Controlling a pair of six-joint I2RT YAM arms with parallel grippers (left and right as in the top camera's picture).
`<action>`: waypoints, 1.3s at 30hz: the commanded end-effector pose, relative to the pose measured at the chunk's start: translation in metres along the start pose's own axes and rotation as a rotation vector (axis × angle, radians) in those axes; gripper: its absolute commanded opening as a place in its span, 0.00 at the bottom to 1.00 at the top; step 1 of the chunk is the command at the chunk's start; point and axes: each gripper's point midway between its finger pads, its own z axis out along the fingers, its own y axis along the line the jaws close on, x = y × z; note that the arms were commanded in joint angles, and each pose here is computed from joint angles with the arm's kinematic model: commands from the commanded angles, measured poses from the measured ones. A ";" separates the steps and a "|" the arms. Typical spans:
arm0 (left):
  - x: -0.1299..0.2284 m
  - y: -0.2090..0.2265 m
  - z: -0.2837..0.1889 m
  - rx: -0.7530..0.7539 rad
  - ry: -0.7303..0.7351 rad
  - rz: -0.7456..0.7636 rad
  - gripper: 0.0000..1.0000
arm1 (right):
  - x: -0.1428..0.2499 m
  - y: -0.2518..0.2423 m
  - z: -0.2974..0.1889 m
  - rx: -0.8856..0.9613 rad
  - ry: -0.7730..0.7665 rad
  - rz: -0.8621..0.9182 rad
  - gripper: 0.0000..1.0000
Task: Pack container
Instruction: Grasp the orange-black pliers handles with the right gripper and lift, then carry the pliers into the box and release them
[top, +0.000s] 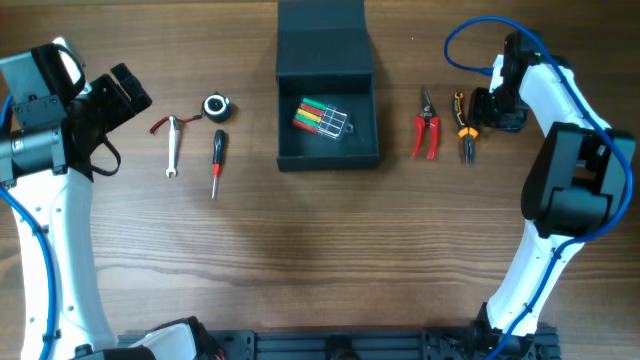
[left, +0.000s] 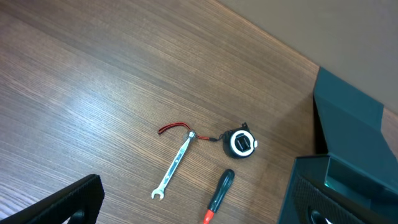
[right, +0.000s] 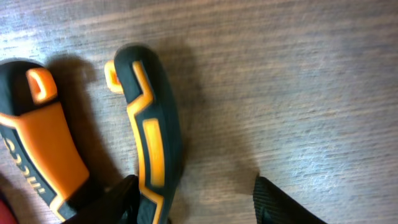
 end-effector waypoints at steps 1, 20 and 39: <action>-0.009 0.000 -0.004 -0.003 -0.022 0.020 1.00 | -0.004 0.000 0.010 0.025 -0.003 -0.016 0.51; -0.009 0.000 -0.004 -0.003 -0.022 0.020 1.00 | -0.011 0.021 0.010 -0.006 -0.037 0.026 0.04; -0.009 0.000 -0.004 -0.003 -0.022 0.020 1.00 | -0.045 0.036 -0.135 -0.045 -0.350 -0.001 0.04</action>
